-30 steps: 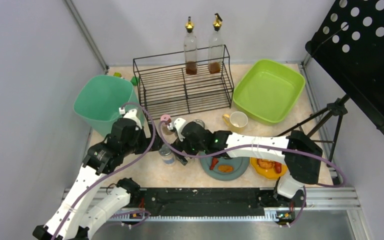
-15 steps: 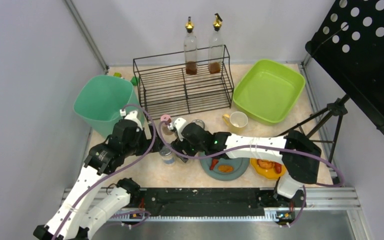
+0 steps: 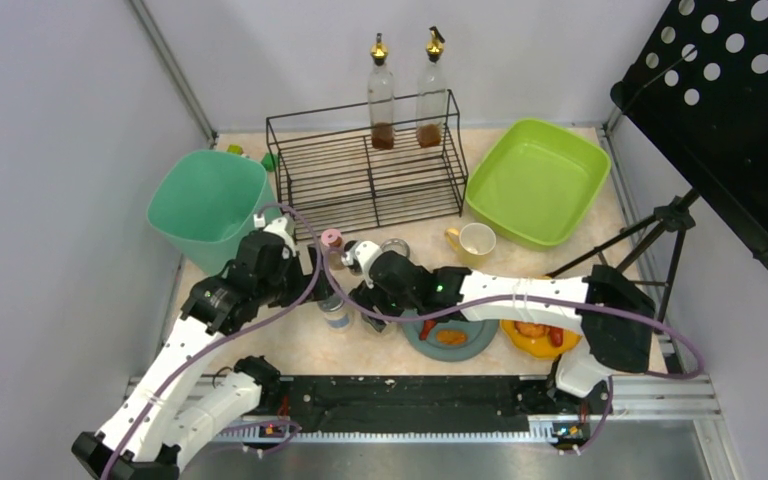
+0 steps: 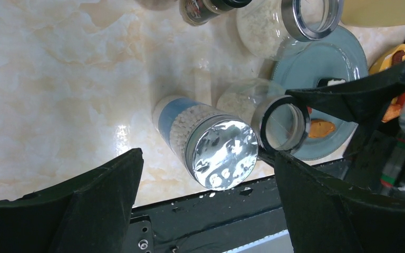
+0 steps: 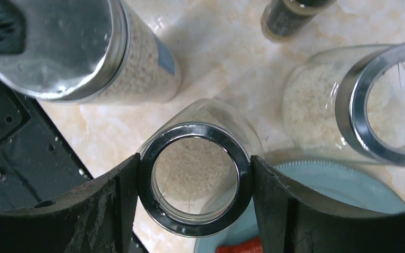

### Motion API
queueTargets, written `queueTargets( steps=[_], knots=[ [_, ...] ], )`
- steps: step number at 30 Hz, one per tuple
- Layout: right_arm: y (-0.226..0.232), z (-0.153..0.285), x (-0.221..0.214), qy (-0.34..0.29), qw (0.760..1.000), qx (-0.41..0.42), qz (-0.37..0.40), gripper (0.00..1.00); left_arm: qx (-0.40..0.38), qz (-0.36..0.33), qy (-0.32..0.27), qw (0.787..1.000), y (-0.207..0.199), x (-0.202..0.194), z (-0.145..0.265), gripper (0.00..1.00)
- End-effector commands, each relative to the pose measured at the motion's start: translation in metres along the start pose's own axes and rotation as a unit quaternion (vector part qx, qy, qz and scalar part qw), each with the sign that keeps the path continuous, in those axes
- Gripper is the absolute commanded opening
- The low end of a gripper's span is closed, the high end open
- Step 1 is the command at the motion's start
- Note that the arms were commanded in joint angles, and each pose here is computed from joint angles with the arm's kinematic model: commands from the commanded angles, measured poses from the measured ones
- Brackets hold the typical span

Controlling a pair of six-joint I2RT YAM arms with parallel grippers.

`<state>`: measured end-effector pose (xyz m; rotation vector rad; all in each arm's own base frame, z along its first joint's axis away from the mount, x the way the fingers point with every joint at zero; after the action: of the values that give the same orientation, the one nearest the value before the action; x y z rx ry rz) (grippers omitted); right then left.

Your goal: Clear the kitchen counter

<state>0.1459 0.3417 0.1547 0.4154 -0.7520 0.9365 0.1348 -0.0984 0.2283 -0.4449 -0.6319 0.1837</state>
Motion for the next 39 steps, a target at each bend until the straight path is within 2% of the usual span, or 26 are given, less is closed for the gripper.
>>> queueTargets(
  steps=[1,9,14,20,27,32,39],
  knots=[
    [0.003,0.044,0.033,-0.062,0.998,-0.001,-0.012,0.27,-0.023,-0.005,0.001,1.0,-0.007,0.004,-0.009,0.99],
    [0.004,0.084,0.052,-0.101,0.995,0.004,-0.019,0.27,-0.019,-0.013,0.033,0.999,-0.008,0.001,-0.03,0.99],
    [-0.008,0.1,0.062,-0.112,0.993,-0.043,-0.02,0.29,-0.018,-0.019,0.047,0.999,-0.009,0.001,-0.037,0.97],
    [-0.029,0.113,0.09,-0.114,0.986,-0.125,-0.001,0.31,-0.018,-0.024,0.067,0.997,-0.007,-0.004,-0.042,0.84],
    [-0.083,0.12,0.121,-0.117,0.978,-0.163,-0.051,0.29,-0.026,-0.028,0.075,0.996,-0.011,-0.003,-0.039,0.74],
    [-0.108,0.113,0.129,-0.108,0.976,-0.178,-0.065,0.29,-0.016,-0.04,0.087,0.995,-0.014,-0.001,-0.032,0.76],
    [-0.114,0.095,0.122,-0.093,0.977,-0.178,-0.073,0.29,0.032,-0.061,0.088,0.994,-0.008,-0.002,-0.02,0.8]
  ],
)
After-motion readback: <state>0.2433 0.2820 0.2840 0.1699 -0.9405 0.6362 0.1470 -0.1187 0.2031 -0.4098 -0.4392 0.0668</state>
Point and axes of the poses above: each gripper's point midway between its finger pads, its own z axis back along the fingers, its own y axis along the line the jaws close on, x = y × z, the point moved 7 cm from there along z, back along the fingers, and after that the axes turned 4 degrees about z, right-handed, at the moved point
